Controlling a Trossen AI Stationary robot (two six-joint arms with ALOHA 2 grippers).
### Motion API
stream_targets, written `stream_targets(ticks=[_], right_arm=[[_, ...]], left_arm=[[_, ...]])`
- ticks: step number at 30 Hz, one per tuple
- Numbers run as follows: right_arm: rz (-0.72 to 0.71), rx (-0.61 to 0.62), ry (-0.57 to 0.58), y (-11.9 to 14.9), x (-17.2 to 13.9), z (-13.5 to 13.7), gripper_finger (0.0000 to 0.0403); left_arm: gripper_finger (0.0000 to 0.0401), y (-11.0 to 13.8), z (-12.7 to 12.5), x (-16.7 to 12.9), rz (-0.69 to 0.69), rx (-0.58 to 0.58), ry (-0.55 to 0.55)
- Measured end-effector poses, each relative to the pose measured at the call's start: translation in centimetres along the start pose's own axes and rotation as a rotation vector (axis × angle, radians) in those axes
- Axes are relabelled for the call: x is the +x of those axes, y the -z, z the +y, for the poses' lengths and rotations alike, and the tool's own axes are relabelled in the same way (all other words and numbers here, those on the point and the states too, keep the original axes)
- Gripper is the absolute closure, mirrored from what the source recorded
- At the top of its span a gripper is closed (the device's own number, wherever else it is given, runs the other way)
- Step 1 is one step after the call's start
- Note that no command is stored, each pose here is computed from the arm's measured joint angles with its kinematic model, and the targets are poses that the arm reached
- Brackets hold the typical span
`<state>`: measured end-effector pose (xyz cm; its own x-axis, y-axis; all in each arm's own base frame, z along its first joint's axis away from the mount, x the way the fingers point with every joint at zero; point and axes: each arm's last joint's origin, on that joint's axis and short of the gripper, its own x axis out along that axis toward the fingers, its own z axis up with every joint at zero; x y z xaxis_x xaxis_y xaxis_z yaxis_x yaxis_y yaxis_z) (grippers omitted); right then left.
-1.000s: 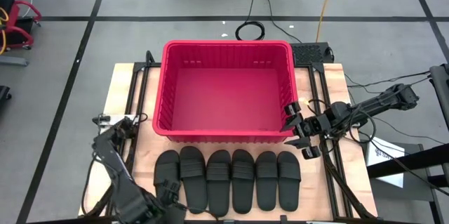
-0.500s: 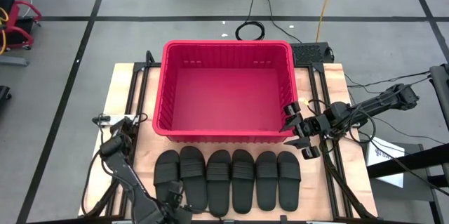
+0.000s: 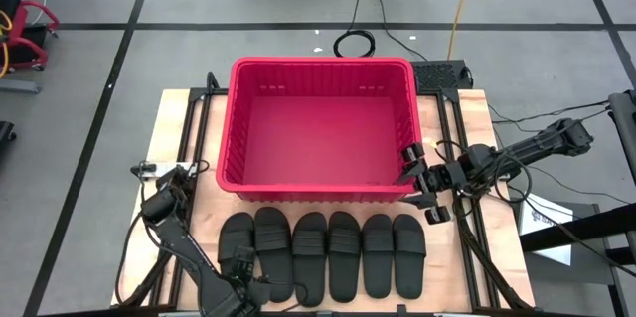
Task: Pick and place slides into bin
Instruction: Put the black slide into the red bin
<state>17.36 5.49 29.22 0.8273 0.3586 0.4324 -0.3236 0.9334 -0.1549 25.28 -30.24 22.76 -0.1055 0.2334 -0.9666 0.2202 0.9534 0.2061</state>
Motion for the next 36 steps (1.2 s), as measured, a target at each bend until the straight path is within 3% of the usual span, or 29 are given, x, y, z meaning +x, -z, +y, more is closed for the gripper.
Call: stream_targets(ticks=[11, 22, 36], right_arm=[[0.014, -0.001, 0.006, 0.1, 0.0, 0.0, 0.0248], [0.015, -0.002, 0.006, 0.1, 0.0, 0.0, 0.0248], [0.02, 0.002, 0.005, 0.2, 0.0, 0.0, 0.0248]], left_arm=[[0.0206, -0.2, 0.3, 0.1, -0.073, 0.01, -0.098], [0.0206, 0.7, 1.1, 4.5, 0.111, 0.029, -0.167], [0.0206, 0.7, 2.3, 4.5, 0.045, -0.013, -0.258]])
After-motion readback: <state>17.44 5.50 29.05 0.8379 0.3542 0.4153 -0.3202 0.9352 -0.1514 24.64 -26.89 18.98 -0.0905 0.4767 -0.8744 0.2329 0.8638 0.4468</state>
